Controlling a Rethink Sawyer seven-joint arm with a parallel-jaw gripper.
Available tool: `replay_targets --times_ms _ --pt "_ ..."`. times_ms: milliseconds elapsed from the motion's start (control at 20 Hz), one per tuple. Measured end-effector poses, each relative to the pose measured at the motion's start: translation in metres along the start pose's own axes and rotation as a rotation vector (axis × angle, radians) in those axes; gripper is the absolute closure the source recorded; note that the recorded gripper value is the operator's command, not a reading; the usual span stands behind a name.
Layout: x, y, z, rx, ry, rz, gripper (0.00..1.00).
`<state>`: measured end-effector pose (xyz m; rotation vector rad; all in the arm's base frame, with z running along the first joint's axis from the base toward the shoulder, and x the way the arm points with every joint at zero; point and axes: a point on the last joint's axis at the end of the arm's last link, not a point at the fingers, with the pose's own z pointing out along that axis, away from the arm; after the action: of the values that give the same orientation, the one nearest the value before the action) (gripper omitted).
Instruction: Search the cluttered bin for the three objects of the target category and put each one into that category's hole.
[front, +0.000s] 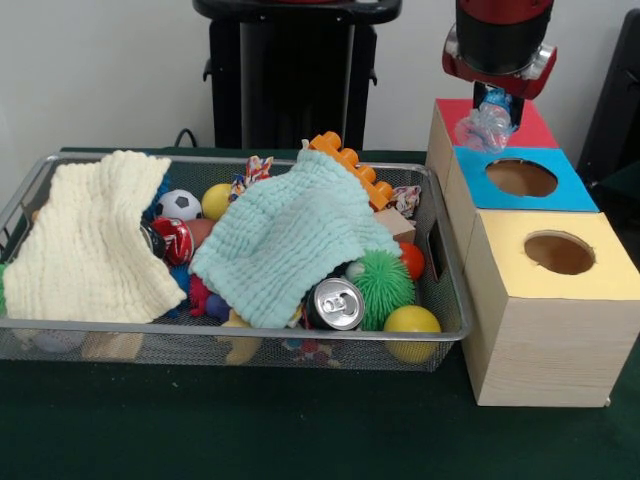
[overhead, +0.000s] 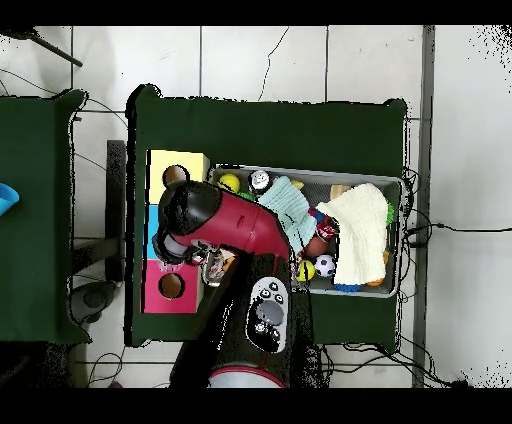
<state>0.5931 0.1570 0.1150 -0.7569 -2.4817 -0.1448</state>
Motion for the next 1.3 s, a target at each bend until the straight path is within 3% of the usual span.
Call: replay_targets --times_ms 1300 --pt "0.015 0.025 0.013 -0.008 0.023 -0.039 1.0"
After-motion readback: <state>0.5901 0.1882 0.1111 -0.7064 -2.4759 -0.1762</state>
